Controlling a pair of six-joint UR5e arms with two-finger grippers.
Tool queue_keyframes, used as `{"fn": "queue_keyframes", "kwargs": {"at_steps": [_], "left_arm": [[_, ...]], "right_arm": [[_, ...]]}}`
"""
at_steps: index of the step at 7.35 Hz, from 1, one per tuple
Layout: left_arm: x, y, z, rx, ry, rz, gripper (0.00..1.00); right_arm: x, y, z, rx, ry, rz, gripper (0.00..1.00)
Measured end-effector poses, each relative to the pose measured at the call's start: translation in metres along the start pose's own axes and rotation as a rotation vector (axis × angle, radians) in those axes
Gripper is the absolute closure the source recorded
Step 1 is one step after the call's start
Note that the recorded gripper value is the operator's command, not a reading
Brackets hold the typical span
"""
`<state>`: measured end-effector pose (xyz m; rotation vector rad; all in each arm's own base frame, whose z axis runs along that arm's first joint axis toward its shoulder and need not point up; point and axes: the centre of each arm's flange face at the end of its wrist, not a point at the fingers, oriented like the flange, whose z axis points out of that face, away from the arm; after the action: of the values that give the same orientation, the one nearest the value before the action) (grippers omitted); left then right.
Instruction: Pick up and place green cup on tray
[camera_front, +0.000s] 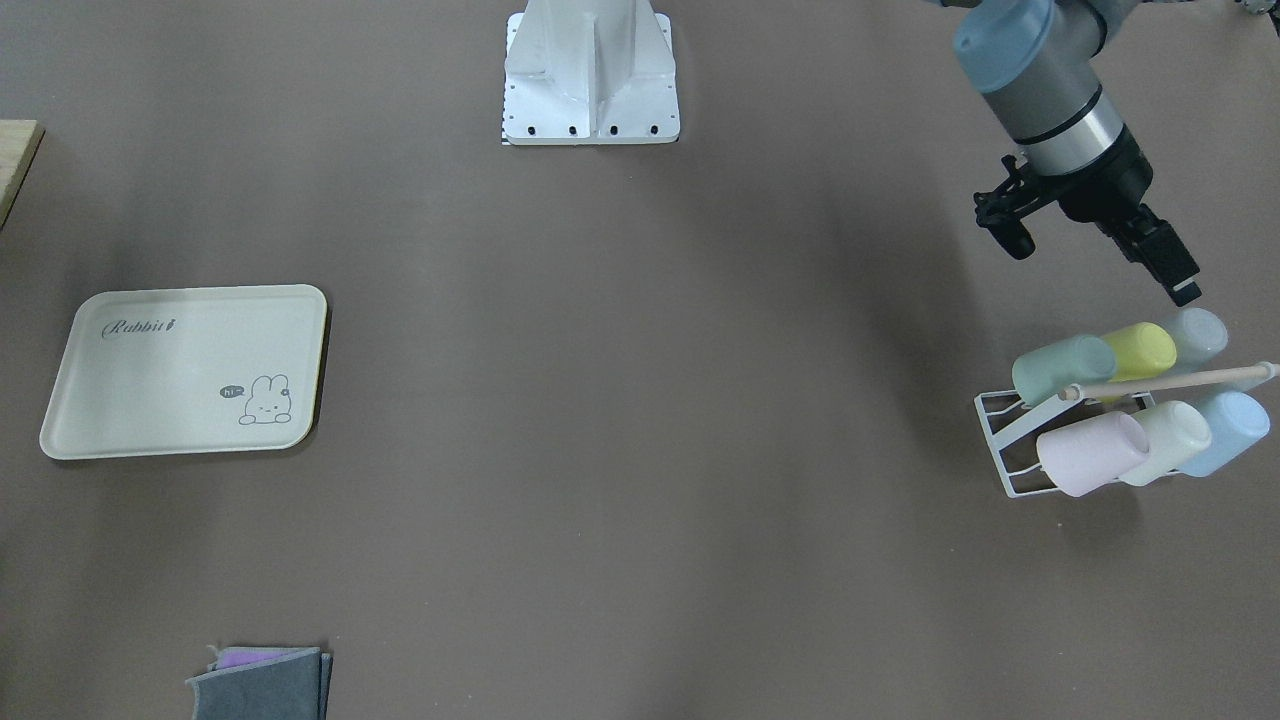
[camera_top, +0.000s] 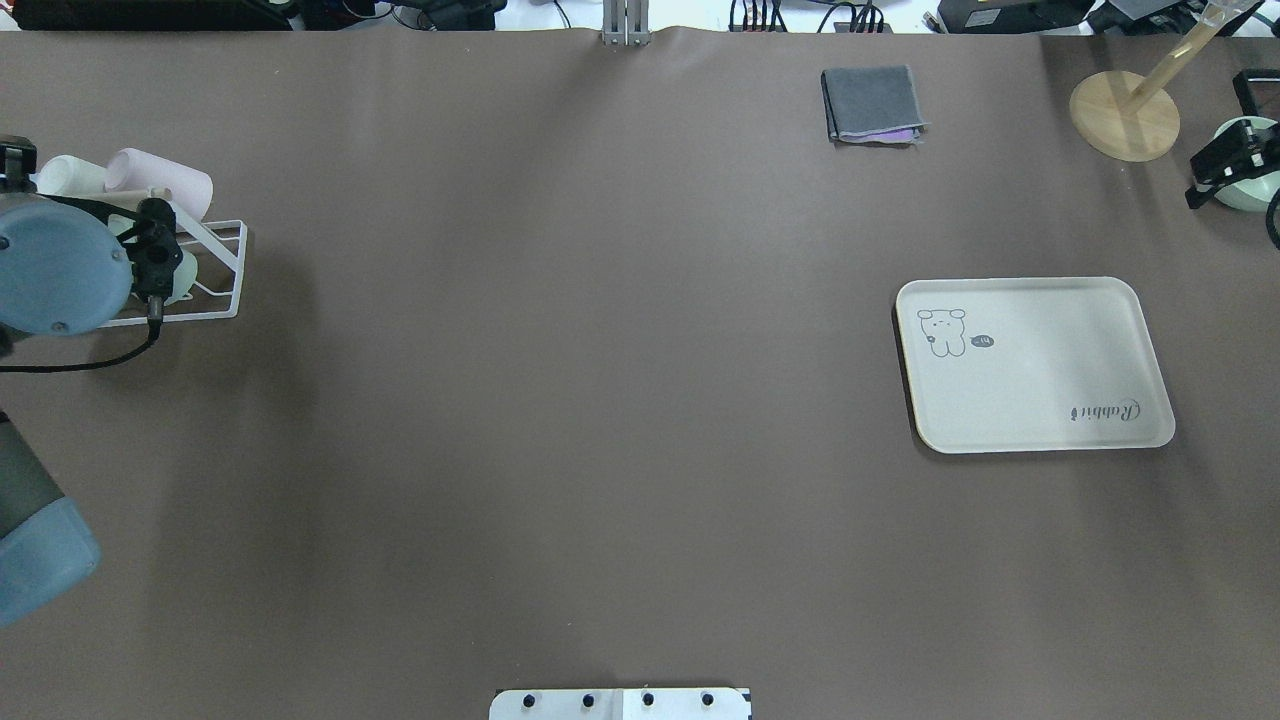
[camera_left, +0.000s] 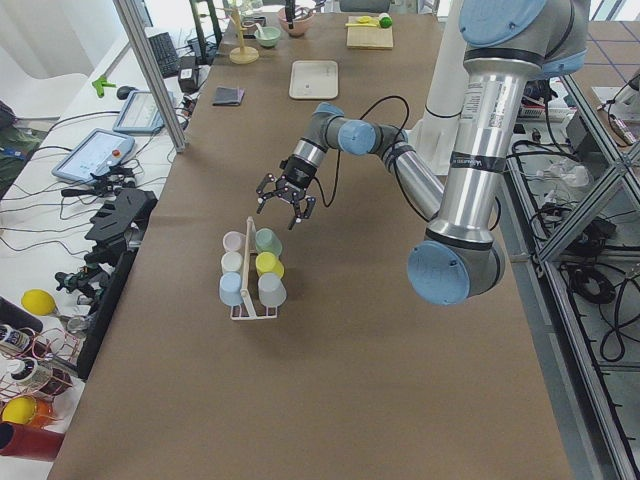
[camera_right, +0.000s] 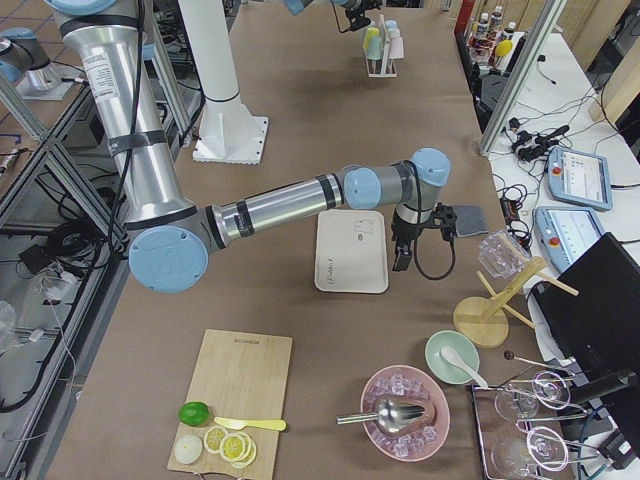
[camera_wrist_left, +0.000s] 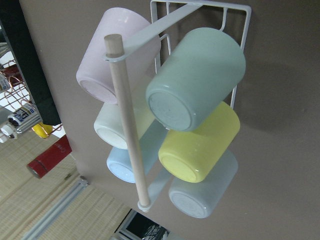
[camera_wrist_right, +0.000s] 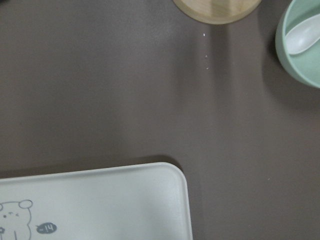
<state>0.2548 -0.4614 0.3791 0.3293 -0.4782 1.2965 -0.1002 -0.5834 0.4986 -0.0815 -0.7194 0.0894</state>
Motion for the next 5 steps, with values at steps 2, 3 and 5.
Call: {"fn": "queue_keyframes", "kwargs": {"at_steps": [2, 3, 5], "left_arm": [[-0.006, -0.038, -0.005, -0.057, -0.101, 0.235, 0.02], [0.000, -0.057, -0.007, -0.084, -0.136, 0.347, 0.02], [0.022, -0.091, 0.005, -0.138, -0.169, 0.475, 0.02]], "right_arm": [[-0.027, 0.025, 0.035, -0.005, -0.011, 0.087, 0.00], [-0.009, 0.048, 0.057, 0.002, -0.036, 0.071, 0.00], [0.062, 0.109, 0.103, 0.036, -0.081, 0.016, 0.00]]}}
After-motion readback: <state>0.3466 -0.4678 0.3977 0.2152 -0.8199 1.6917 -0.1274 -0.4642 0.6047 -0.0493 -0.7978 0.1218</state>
